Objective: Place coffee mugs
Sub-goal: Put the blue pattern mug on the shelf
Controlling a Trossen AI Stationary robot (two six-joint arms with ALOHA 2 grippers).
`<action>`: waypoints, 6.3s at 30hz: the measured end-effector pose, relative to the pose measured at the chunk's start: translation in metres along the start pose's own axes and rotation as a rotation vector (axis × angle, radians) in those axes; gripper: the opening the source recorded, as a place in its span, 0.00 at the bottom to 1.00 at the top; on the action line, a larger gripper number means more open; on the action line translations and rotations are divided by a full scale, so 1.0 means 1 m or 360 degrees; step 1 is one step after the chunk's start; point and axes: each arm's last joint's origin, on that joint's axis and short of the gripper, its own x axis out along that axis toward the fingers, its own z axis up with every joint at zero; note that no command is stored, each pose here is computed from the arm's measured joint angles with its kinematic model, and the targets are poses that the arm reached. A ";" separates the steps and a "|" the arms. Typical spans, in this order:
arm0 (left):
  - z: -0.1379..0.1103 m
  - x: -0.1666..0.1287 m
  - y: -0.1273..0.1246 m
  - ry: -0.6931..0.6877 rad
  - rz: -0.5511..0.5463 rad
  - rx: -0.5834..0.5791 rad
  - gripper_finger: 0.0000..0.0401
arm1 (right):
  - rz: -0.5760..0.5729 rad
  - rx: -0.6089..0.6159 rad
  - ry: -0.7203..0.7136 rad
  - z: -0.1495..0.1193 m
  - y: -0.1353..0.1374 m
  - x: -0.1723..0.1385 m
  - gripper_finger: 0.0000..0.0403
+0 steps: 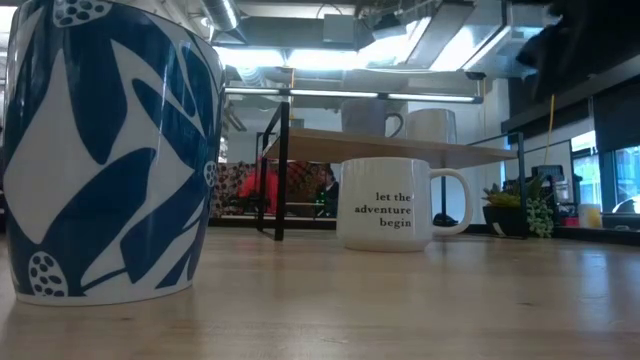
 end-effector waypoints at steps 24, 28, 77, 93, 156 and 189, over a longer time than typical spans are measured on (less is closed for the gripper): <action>-0.033 0.018 -0.060 0.0315 -0.1248 -0.0132 0.44 | 0.0121 -0.0293 -0.0304 0.061 0.093 0.026 0.45; -0.060 0.030 -0.084 0.0358 -0.1375 -0.0154 0.44 | 0.0099 -0.0294 -0.0353 0.065 0.096 0.034 0.45; -0.241 0.116 -0.172 0.0327 -0.1782 -0.0087 0.44 | 0.0110 -0.0363 -0.0458 0.070 0.110 0.052 0.45; -0.246 0.124 -0.180 0.0314 -0.1784 -0.0131 0.23 | 0.0041 -0.0349 -0.0492 0.071 0.108 0.052 0.45; -0.232 0.128 -0.118 0.0430 -0.0618 -0.0339 0.42 | -0.0367 -0.0250 -0.0678 0.141 0.049 0.131 0.45; -0.254 0.118 -0.120 0.0843 -0.0729 -0.0389 0.42 | -0.0338 0.0016 -0.0343 0.164 -0.029 0.179 0.58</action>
